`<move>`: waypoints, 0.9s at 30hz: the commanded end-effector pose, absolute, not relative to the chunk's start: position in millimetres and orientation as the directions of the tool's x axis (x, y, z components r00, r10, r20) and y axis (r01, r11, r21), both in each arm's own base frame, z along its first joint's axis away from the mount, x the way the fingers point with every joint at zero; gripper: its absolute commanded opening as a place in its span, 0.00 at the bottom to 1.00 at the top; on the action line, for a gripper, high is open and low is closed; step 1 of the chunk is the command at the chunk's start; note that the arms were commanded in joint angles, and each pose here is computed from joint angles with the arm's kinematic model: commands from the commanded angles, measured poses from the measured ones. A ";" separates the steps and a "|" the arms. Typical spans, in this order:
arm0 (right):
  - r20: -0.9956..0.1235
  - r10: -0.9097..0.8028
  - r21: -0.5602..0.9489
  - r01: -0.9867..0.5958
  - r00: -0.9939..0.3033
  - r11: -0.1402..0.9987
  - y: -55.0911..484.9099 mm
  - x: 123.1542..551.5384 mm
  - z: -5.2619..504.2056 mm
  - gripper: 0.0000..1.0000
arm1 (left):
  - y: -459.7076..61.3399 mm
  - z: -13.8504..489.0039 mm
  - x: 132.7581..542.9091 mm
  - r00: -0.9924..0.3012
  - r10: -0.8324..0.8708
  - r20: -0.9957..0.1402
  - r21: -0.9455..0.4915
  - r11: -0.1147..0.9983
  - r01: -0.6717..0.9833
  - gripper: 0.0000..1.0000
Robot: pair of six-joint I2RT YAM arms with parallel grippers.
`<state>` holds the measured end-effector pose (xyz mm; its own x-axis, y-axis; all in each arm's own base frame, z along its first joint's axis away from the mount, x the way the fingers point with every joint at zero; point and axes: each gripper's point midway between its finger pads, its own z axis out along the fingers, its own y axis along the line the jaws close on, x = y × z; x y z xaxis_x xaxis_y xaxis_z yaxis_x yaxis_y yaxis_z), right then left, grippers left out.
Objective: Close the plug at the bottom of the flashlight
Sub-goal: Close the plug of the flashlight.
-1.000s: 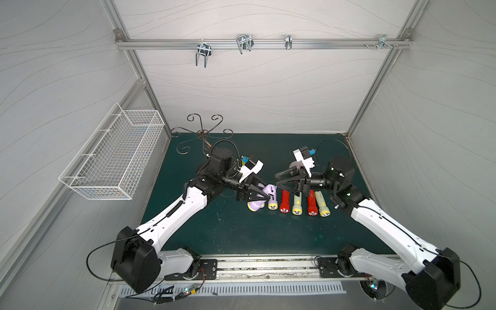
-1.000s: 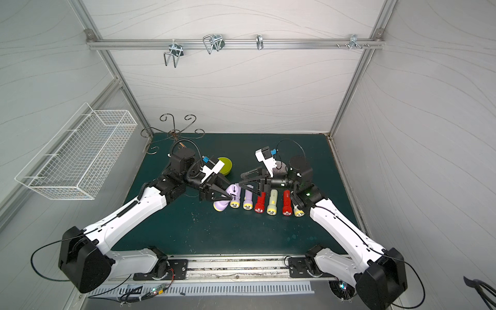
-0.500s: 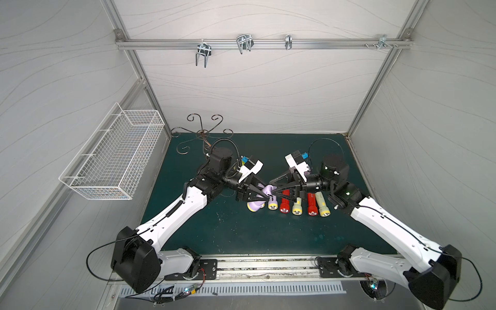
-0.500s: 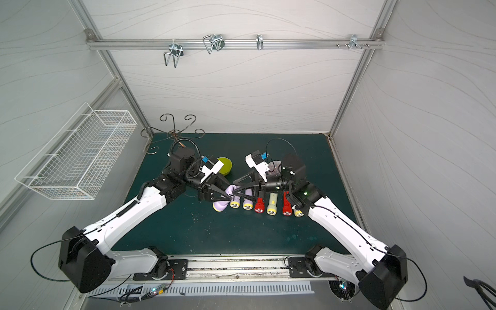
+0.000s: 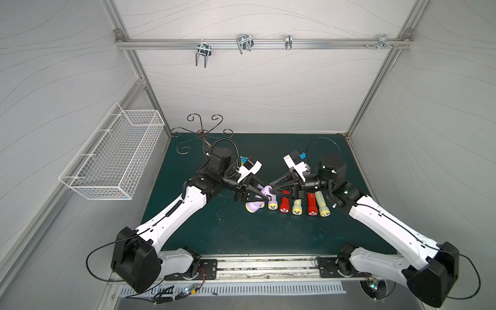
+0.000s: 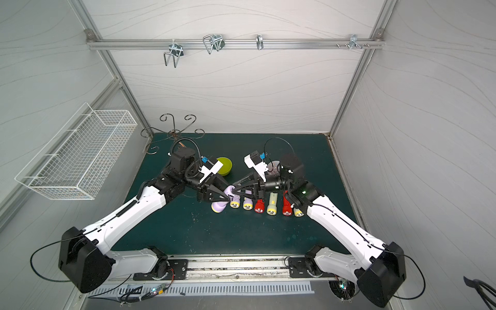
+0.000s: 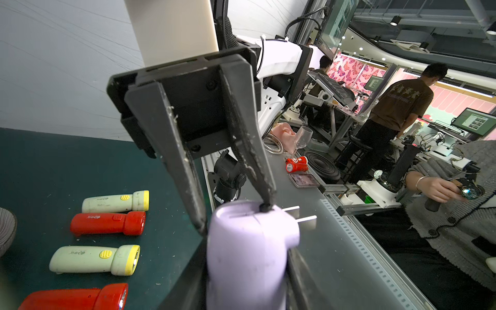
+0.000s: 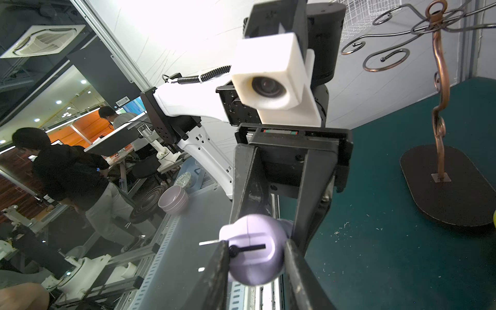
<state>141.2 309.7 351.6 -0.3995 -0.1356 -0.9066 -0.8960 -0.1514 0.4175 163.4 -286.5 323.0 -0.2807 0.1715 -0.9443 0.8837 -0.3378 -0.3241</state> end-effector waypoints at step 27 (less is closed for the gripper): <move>-0.919 -0.136 0.390 -0.901 -0.369 -0.191 308.4 132.1 369.9 0.48 | -282.3 354.8 152.3 -0.159 0.103 -0.982 -0.188 -0.414 0.891 0.00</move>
